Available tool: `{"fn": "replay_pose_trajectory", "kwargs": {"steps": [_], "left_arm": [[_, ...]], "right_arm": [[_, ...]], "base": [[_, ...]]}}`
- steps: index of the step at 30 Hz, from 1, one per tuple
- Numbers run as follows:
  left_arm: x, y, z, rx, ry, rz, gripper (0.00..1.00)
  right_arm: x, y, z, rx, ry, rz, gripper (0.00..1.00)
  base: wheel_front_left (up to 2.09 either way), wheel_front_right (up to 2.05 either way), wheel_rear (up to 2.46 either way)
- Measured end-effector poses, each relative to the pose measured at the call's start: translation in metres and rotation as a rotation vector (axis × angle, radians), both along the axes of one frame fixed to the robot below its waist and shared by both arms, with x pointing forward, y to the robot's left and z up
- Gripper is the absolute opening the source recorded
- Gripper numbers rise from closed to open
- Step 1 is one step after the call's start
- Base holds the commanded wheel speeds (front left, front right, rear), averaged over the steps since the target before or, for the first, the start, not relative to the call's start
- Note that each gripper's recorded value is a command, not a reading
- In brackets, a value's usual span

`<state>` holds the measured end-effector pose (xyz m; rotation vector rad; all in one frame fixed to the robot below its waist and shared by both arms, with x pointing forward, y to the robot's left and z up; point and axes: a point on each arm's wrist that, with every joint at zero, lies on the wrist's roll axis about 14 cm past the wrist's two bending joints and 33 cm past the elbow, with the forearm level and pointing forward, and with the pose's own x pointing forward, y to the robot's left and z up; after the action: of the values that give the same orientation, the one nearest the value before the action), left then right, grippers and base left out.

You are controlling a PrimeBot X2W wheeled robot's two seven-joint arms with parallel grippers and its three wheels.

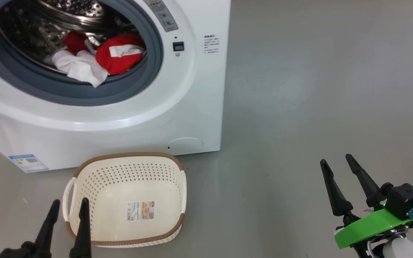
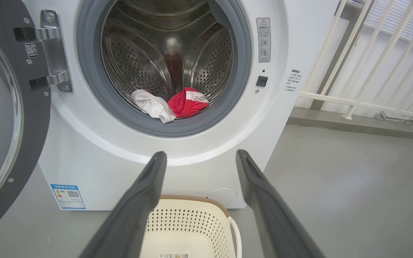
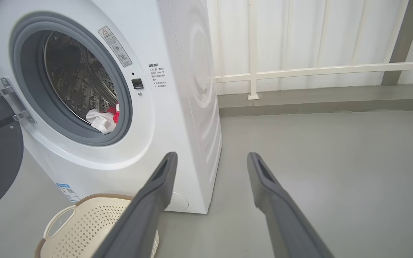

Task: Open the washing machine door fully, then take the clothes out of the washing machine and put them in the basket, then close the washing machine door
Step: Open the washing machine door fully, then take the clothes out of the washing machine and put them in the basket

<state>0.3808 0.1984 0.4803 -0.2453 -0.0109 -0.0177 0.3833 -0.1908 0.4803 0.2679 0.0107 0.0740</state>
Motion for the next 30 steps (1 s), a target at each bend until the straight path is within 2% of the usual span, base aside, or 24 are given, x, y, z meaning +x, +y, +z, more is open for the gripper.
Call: {"fn": "replay_pose_trajectory", "kwargs": {"steps": [7,30], "left_arm": [[0.003,-0.012,-0.003,-0.006,0.008,-0.036,1.00],[0.002,-0.006,0.001,0.008,-0.005,-0.020,1.00]], "right_arm": [[-0.005,-0.010,0.002,-0.001,-0.004,-0.032,1.00],[-0.001,-0.010,0.001,0.002,-0.005,-0.033,1.00]], "base": [[0.00,0.00,0.00],[0.01,-0.02,0.02]]}}
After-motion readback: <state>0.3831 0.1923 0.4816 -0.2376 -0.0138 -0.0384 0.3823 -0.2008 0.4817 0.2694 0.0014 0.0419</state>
